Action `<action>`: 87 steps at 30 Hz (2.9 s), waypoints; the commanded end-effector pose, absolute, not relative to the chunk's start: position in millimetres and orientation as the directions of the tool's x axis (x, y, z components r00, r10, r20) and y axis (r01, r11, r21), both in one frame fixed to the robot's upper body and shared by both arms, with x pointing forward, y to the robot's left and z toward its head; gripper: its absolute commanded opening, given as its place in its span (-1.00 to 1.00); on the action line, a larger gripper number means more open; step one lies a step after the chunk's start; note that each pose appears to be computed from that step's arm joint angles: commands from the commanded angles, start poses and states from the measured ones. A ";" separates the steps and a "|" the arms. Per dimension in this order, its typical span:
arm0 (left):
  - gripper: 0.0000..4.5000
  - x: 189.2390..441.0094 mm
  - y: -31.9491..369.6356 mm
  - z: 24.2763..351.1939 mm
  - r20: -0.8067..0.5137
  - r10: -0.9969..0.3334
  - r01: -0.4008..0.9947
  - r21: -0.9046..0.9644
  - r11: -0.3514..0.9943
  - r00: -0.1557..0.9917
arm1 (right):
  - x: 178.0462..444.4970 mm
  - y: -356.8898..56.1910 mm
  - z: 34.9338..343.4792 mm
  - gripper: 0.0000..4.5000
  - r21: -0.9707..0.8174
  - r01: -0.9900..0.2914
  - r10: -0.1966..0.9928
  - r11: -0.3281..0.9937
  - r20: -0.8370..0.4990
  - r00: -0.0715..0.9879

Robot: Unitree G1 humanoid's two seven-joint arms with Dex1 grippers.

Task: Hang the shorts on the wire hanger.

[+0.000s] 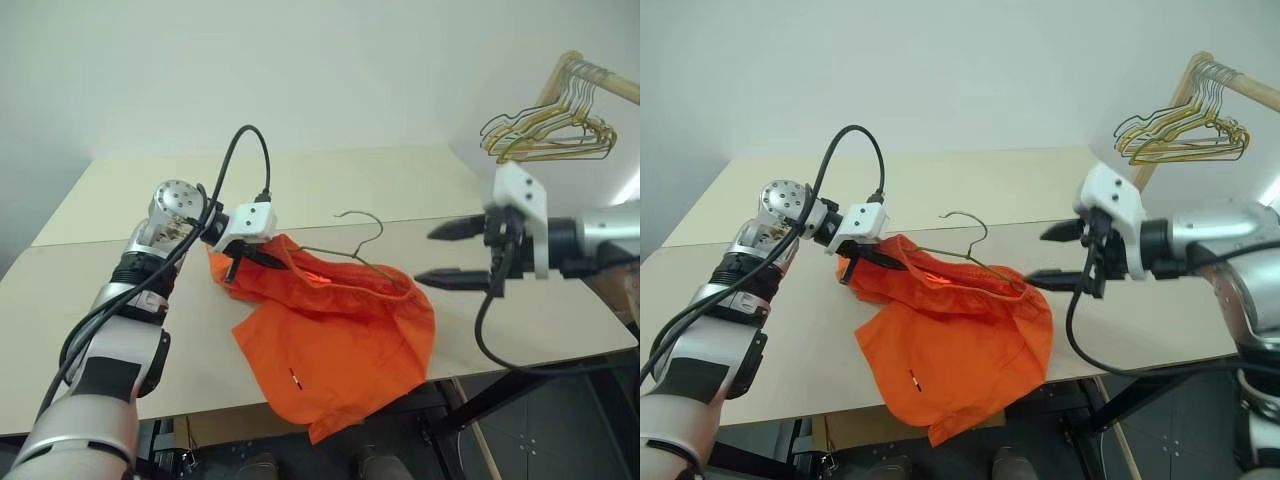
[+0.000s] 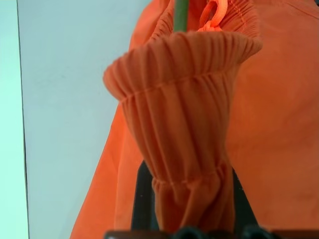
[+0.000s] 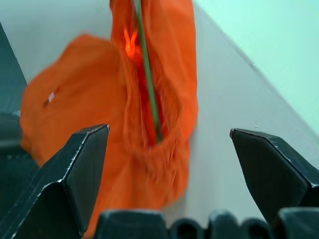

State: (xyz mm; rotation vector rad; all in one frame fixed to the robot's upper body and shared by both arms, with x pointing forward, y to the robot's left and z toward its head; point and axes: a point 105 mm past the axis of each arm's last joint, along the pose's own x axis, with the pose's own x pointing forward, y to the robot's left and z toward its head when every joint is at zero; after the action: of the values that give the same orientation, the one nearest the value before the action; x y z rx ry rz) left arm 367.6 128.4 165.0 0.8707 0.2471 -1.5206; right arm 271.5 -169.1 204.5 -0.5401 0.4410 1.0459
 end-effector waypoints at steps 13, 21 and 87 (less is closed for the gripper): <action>-1.00 370.3 123.2 186.4 -0.596 -0.794 0.903 0.397 -0.162 0.120 | 303.7 -135.8 149.7 0.60 -0.223 -0.894 0.623 0.390 -0.650 0.434; -1.00 368.2 126.6 185.3 -0.595 -0.794 0.903 0.400 -0.160 0.123 | 303.3 -135.5 152.5 -0.63 -0.209 -0.912 0.643 0.353 -0.654 0.399; 0.98 296.9 53.6 309.3 0.342 -0.930 0.965 0.164 0.202 0.137 | 294.0 -352.8 204.1 -1.00 0.349 0.470 -0.324 0.811 -0.402 0.857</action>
State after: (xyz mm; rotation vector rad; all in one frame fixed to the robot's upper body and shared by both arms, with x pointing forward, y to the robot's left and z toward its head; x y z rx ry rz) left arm 302.6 52.6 297.9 -0.1263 -0.3620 -1.3643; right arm 293.4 -350.8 191.3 0.4376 0.3732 -0.4279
